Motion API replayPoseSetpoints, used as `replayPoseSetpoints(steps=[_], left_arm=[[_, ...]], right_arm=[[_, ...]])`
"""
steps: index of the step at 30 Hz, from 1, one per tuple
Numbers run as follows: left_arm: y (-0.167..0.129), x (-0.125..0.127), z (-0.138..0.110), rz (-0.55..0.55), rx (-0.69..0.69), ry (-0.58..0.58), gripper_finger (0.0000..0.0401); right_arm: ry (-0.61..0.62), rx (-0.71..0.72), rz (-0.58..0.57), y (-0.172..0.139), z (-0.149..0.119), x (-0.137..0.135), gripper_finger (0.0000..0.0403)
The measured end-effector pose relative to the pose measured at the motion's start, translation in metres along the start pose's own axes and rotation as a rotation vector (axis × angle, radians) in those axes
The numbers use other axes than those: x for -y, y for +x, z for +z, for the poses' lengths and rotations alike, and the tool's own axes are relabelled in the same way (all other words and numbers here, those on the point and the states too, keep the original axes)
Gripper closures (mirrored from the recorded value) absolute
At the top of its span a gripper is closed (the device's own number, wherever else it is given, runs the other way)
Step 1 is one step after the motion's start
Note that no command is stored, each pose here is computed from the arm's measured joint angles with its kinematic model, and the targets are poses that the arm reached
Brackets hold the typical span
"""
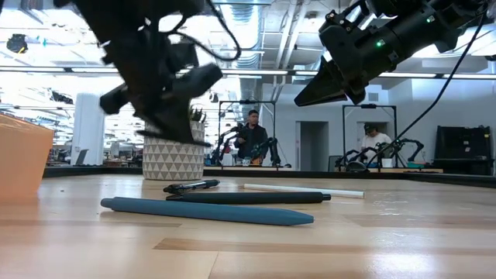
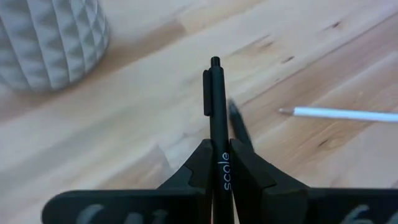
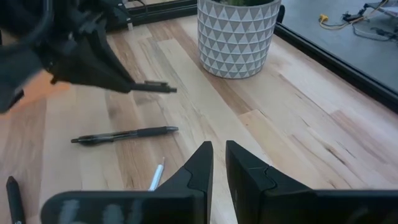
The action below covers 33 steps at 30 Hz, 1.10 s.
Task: Sort pens & pencils
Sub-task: Put the black pen into the orange bin
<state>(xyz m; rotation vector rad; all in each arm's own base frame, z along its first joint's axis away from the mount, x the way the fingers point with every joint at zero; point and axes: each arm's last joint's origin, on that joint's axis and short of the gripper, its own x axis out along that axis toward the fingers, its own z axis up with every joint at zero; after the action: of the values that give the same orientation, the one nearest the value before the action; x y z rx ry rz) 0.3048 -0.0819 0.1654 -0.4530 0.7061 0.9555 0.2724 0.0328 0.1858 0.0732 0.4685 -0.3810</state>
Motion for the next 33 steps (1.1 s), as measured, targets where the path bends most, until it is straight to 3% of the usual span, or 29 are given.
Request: replayPoseSetpoints(steps=[10,17,22,33], left_arm=[[-0.032,-0.031,0.063,-0.098,0.009,0.198,0.0382],[-0.046,-0.065,0.092,-0.197,-0.129,0.312,0.0382],[-0.052,-0.079,0.095,-0.225,-0.203,0.422,0.0382],[-0.073,-0.068,0.072,-0.391,-0.316,0.563,0.0382]], right_arm=[[0.086,0.006,0.001,0.000,0.001,0.000,0.0336],[0.210,-0.012,0.004,-0.001,-0.001,-0.001,0.0336],[0.244,-0.026,0.043,-0.005,-0.004,-0.010,0.0336],[0.273,0.032,0.069,-0.007,0.001,-0.015,0.0336]])
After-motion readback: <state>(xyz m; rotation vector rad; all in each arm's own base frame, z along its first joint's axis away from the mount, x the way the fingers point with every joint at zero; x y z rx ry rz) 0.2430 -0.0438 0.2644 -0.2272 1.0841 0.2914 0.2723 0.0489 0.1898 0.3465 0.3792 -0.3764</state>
